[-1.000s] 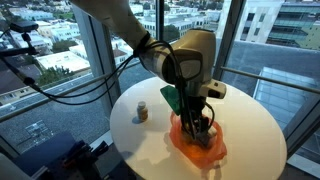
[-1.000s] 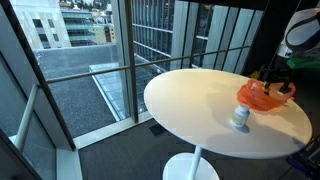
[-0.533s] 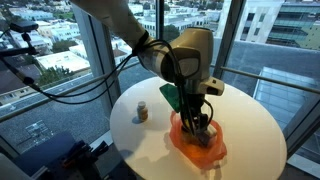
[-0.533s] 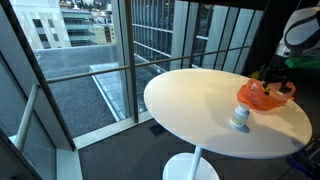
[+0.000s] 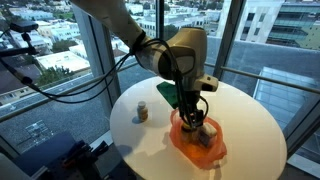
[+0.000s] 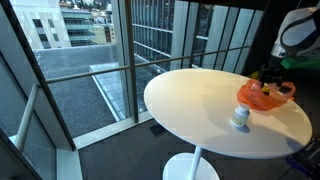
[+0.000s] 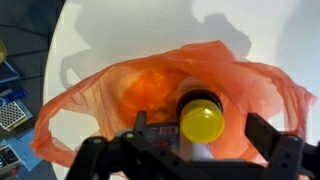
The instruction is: Put the black and yellow container on the table
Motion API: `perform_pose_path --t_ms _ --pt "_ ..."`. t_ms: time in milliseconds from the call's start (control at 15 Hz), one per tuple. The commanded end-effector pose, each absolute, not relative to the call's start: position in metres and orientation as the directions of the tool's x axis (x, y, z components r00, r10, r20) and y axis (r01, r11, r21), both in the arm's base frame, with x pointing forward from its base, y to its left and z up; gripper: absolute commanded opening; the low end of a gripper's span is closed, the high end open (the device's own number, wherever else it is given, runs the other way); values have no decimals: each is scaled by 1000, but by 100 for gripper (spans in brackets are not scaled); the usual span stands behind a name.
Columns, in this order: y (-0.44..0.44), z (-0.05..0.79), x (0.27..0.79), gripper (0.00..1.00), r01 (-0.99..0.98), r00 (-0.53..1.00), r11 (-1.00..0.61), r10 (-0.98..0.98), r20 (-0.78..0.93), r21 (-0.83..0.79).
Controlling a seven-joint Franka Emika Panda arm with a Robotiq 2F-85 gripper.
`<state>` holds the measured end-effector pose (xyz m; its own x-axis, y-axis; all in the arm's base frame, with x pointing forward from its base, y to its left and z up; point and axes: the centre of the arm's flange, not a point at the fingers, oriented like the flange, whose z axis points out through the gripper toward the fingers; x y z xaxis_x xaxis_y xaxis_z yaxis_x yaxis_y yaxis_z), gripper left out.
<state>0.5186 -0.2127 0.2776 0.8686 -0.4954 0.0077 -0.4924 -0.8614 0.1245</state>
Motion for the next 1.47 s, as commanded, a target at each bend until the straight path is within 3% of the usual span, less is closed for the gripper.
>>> perform_pose_path --t_ms 0,200,333,800,1400 --pt "-214 274 525 100 -482 875 -865 -484 21 137" --pt "-215 271 525 96 -484 874 -864 -486 19 140" --pt "-216 269 526 71 -484 873 -863 -487 19 142" --pt "-218 275 528 20 -474 880 -868 -469 69 145" --pt "-209 347 508 20 -455 890 -878 -441 118 146"
